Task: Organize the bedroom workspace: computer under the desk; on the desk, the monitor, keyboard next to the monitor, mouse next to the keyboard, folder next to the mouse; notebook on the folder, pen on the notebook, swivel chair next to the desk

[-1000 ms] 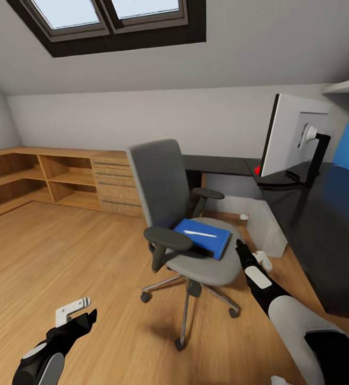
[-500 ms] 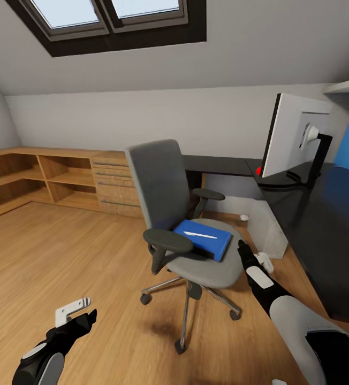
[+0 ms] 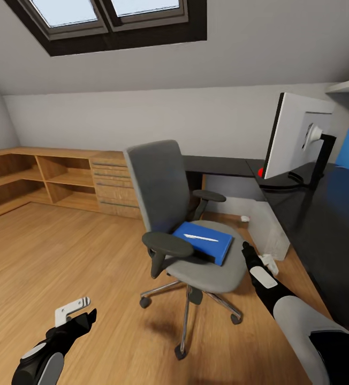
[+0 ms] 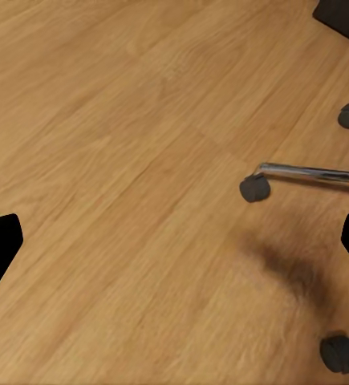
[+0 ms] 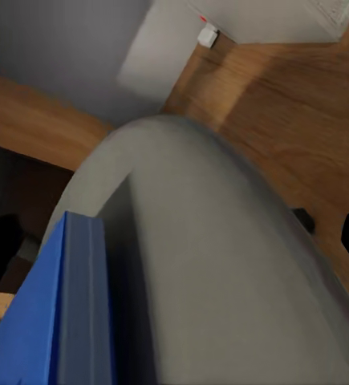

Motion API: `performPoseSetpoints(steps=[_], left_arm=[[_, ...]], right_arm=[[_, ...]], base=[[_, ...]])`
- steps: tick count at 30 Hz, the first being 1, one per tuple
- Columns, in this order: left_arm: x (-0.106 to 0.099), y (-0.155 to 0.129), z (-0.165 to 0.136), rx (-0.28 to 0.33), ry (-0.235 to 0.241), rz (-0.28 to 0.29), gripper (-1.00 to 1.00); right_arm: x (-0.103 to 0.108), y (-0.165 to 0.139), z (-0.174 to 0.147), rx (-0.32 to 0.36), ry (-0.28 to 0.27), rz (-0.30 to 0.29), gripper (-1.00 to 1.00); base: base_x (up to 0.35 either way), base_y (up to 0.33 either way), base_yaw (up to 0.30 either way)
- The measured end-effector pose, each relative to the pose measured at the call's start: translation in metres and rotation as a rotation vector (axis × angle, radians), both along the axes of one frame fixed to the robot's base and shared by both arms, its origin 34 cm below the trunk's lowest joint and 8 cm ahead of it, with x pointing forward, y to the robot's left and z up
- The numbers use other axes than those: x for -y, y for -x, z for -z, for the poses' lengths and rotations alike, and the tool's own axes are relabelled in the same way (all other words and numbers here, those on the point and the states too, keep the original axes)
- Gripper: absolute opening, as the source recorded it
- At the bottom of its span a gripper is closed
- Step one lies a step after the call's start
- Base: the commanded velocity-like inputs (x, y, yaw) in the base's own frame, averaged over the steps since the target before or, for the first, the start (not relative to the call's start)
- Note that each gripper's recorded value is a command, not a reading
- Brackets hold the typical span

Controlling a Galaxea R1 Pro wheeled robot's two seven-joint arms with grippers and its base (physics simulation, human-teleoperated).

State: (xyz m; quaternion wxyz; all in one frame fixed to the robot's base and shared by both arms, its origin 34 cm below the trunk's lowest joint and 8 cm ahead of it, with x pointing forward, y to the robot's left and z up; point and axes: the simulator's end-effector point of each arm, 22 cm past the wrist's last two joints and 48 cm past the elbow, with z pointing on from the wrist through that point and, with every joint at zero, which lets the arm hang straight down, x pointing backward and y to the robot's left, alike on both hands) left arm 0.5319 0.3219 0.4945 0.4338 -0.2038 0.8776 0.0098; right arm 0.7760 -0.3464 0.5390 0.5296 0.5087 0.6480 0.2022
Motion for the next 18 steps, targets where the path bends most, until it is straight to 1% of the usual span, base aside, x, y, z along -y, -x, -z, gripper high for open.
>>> performPoseSetpoints(steps=[3, 10, 18], left_arm=[[0.000, 0.002, 0.007, 0.002, 0.002, -0.001, 1.00], [0.000, 0.006, 0.022, 0.003, 0.001, -0.003, 1.00], [-0.001, 0.007, 0.038, -0.030, 0.001, -0.004, 1.00]], right_arm=[[0.001, 0.003, 0.008, -0.005, 0.000, 0.002, 1.00], [0.003, 0.014, 0.039, -0.040, -0.001, 0.008, 1.00], [0.002, 0.016, 0.065, -0.080, -0.003, 0.009, 1.00]], base=[[0.003, 0.000, 0.000], [0.000, 0.000, 0.000], [0.000, 0.000, 0.000]])
